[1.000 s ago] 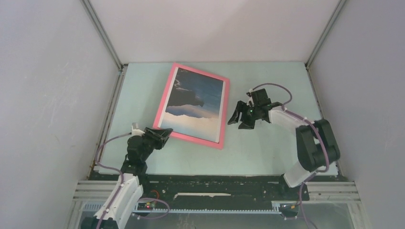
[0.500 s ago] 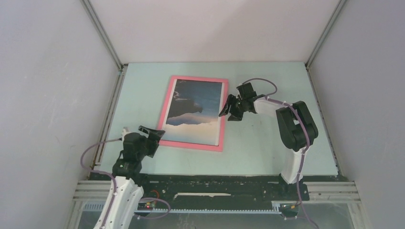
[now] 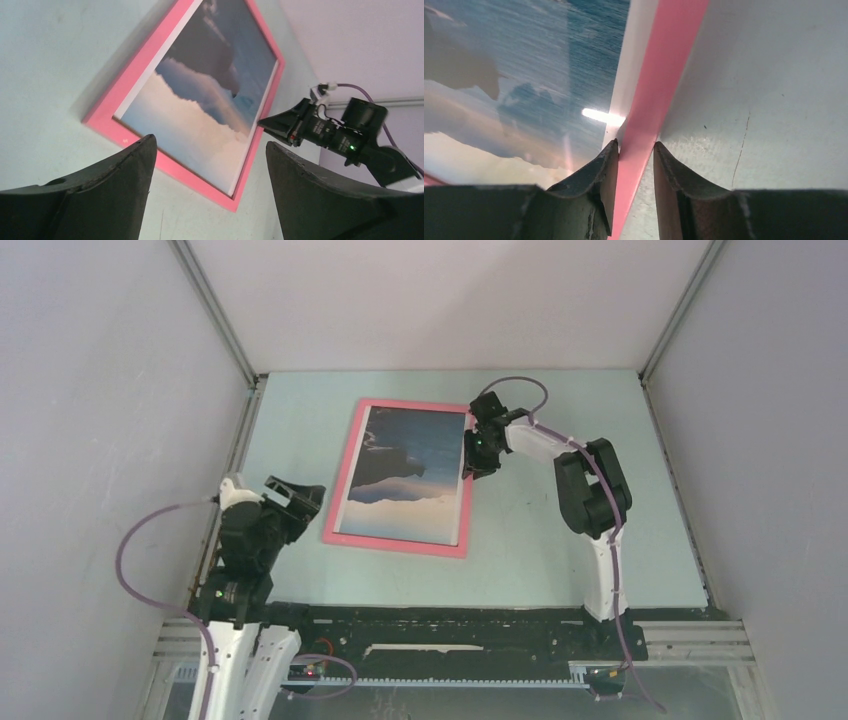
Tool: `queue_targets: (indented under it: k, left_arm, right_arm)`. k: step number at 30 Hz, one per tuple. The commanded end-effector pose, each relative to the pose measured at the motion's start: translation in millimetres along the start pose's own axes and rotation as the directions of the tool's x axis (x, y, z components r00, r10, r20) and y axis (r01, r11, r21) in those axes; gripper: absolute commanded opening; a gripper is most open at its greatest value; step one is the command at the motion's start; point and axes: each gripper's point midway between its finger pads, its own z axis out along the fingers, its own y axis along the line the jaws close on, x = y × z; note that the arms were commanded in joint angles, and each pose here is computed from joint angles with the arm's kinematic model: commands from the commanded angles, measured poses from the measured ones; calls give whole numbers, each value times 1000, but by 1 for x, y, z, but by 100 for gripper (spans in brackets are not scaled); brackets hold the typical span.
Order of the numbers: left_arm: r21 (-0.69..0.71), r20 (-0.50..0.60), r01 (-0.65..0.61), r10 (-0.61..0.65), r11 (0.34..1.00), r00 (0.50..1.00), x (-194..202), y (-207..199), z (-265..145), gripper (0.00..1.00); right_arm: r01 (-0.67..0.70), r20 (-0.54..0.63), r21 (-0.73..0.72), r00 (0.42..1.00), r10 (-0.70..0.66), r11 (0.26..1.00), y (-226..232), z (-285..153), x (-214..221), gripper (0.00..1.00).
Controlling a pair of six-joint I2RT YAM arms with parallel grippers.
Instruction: Put the photo into the frame
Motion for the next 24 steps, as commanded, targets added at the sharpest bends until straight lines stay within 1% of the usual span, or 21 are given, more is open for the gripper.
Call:
queue_targets:
  k: [1,3,7,10,11,14,16,18,20,24]
  left_arm:
    - [30,119,-151,147,988,982,-43,-30,-22,85]
    - [27,149,-174,168,984,974,-51,-33,-28,85]
    - [34,196,-189,179,981,964,-61,-37,-39,85]
    - [36,206,-198,186,980,961,-63,-38,-44,85]
    - [36,207,-204,192,978,959,-64,-39,-46,85]
    - [22,211,-216,206,976,956,-66,-37,-48,85]
    - [17,214,-219,210,976,954,-66,-37,-47,85]
    - [23,209,-228,218,973,953,-66,-39,-44,85]
    - [32,202,-240,229,970,952,-67,-43,-43,85]
    - [55,203,-271,255,961,945,-69,-51,-46,86]
  right_arm:
    - [320,-86,29,945,-317,947,0,8,10,38]
    - [421,-81,78,906,-416,904,-3,12,4,36]
    - [546,-24,11,838,-546,838,21,11,-10,22]
    - [649,-5,14,761,-649,761,31,10,-21,16]
    - [667,-10,19,745,-667,744,30,8,-24,15]
    - [702,-13,18,712,-702,712,24,8,-26,15]
    - [716,19,35,697,-716,698,27,9,-38,16]
    - [739,49,38,671,-740,672,38,12,-49,16]
    - [777,84,37,624,-777,628,55,16,-59,15]
    - [864,143,59,488,-861,500,88,24,-74,15]
